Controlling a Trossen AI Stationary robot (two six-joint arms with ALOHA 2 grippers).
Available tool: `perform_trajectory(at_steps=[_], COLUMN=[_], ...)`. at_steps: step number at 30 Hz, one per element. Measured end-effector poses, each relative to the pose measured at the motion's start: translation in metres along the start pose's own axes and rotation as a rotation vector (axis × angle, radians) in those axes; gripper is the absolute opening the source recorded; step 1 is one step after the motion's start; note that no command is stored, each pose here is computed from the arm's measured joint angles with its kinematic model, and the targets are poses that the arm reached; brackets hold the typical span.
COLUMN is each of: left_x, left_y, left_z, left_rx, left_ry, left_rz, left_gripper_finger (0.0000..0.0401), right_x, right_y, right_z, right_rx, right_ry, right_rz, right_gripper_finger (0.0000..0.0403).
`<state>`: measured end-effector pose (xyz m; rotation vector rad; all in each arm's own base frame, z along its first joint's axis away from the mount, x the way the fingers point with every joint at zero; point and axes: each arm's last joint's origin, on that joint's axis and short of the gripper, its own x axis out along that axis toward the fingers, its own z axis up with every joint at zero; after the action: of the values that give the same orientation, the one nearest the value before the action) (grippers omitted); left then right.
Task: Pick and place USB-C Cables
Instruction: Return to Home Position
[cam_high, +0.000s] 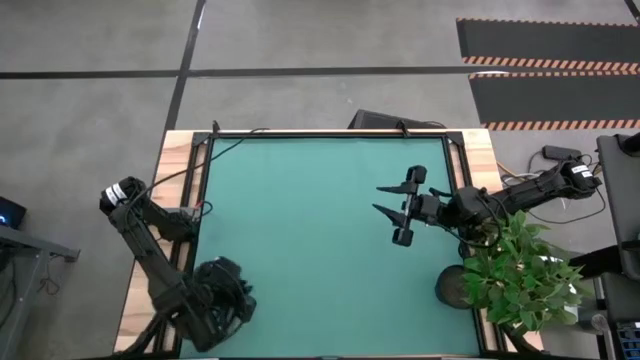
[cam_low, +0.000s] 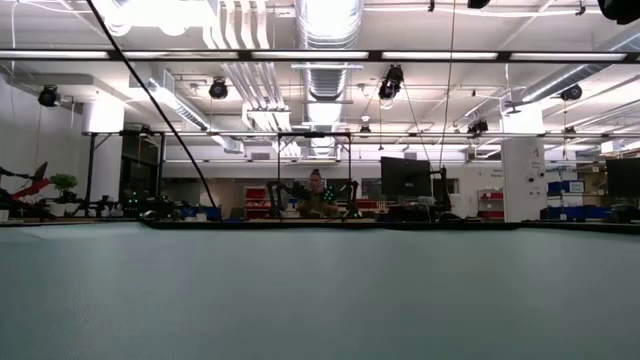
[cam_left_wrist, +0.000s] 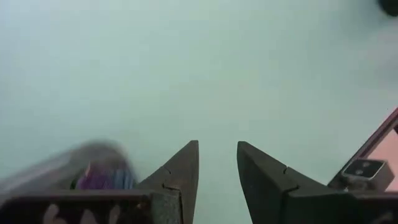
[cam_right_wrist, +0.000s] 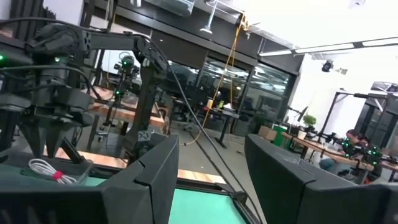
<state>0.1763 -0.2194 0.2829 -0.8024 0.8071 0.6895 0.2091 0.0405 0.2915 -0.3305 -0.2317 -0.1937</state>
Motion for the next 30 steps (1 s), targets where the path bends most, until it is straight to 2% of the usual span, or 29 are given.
perform_trajectory(at_steps=[6, 13, 17, 20, 22, 25, 30], left_x=[0.016, 0.030, 0.043, 0.057, 0.066, 0.078, 0.080], left_y=[-0.020, -0.052, -0.055, -0.048, -0.039, -0.016, 0.026], left_z=[0.022, 0.057, 0.086, 0.112, 0.133, 0.162, 0.197], left_rx=[0.188, 0.639, 0.863, 0.984, 1.022, 1.041, 1.012], left_ry=[-0.093, -0.140, -0.140, -0.145, -0.163, -0.183, -0.266], left_rz=[-0.086, -0.266, -0.377, -0.475, -0.531, -0.568, -0.554], left_gripper_finger=[0.0093, 0.0093, 0.0081, 0.0057, 0.0036, 0.0008, 0.0005], right_x=[-0.001, -0.013, -0.019, -0.021, -0.021, -0.022, -0.026], right_y=[0.002, -0.001, -0.004, -0.008, -0.011, -0.017, -0.028], right_z=[-0.004, -0.005, -0.005, -0.004, -0.004, -0.004, 0.001], right_rx=[-0.024, -0.036, -0.043, -0.030, -0.023, -0.004, 0.079], right_ry=[0.005, -0.009, 0.028, 0.040, 0.047, 0.047, 0.022], right_rz=[0.023, 0.079, 0.094, 0.081, 0.070, 0.042, -0.012], right_gripper_finger=[0.0176, 0.0176, 0.0176, 0.0176, 0.0176, 0.0176, 0.0176])
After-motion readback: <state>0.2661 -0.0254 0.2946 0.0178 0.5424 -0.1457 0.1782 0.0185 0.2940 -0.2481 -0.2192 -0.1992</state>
